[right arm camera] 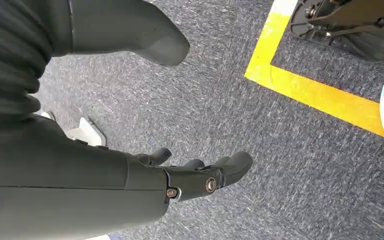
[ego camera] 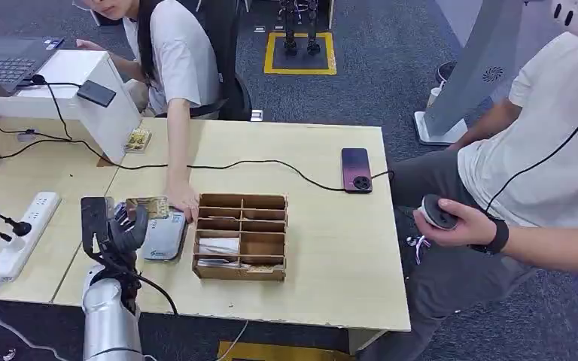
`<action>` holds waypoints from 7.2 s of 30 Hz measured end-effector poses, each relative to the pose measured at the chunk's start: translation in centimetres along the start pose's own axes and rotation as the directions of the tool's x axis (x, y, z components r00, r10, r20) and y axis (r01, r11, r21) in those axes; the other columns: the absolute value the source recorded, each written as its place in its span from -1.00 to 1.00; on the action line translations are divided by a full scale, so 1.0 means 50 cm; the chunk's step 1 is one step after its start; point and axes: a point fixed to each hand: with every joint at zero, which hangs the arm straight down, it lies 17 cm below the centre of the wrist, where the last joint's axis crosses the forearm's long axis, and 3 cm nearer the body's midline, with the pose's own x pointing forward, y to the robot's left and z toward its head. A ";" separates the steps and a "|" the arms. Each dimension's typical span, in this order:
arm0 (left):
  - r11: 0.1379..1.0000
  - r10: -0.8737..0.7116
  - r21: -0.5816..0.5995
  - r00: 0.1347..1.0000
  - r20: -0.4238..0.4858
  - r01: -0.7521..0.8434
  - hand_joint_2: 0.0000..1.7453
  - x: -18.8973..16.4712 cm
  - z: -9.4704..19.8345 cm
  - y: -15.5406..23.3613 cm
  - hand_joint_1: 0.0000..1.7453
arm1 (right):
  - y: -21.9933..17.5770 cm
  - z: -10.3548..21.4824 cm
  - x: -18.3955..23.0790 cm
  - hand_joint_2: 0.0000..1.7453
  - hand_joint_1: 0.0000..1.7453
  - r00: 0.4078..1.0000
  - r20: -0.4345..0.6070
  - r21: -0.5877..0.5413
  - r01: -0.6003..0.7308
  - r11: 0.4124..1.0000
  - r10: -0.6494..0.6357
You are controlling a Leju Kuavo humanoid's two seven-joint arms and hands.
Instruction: Pass the card to the sensor for recognition and then transmit it.
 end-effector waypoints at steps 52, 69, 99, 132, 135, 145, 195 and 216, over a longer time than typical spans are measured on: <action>0.630 -0.753 0.325 0.454 0.475 0.705 1.00 0.370 -0.026 -0.154 -1.00 | -0.015 -0.002 -0.012 1.00 -1.00 1.000 0.011 -0.006 -0.029 1.000 0.029; 0.569 -0.594 0.067 0.354 0.722 0.820 1.00 0.248 0.226 -0.261 -1.00 | -0.007 0.002 -0.057 1.00 -1.00 0.995 -0.063 -0.019 0.074 0.997 -0.075; 0.028 -0.548 0.077 -0.049 0.835 0.997 1.00 -0.001 0.358 -0.247 -1.00 | -0.010 0.002 -0.069 1.00 -1.00 0.990 -0.079 -0.028 0.113 0.993 -0.115; -0.076 -0.597 -0.008 -0.039 0.801 0.997 1.00 -0.064 0.319 -0.219 -1.00 | -0.011 0.002 -0.064 1.00 -1.00 0.991 -0.070 -0.028 0.114 0.993 -0.115; -0.082 -0.600 -0.027 -0.027 0.800 0.996 1.00 -0.073 0.322 -0.216 -1.00 | -0.010 0.002 -0.064 1.00 -1.00 0.991 -0.069 -0.028 0.114 0.993 -0.116; -0.092 -0.592 -0.077 0.008 0.806 0.993 1.00 -0.094 0.337 -0.207 -1.00 | -0.011 0.001 -0.063 1.00 -1.00 0.991 -0.066 -0.028 0.114 0.993 -0.115; -0.029 -0.643 -0.183 0.122 0.756 0.983 1.00 -0.122 0.314 -0.255 1.00 | -0.013 0.001 -0.055 1.00 -1.00 0.993 -0.057 -0.028 0.107 0.994 -0.108; 0.050 -0.592 -0.214 0.202 0.780 0.975 1.00 -0.046 0.268 -0.237 1.00 | -0.013 0.000 -0.052 1.00 -1.00 0.994 -0.052 -0.027 0.098 0.995 -0.100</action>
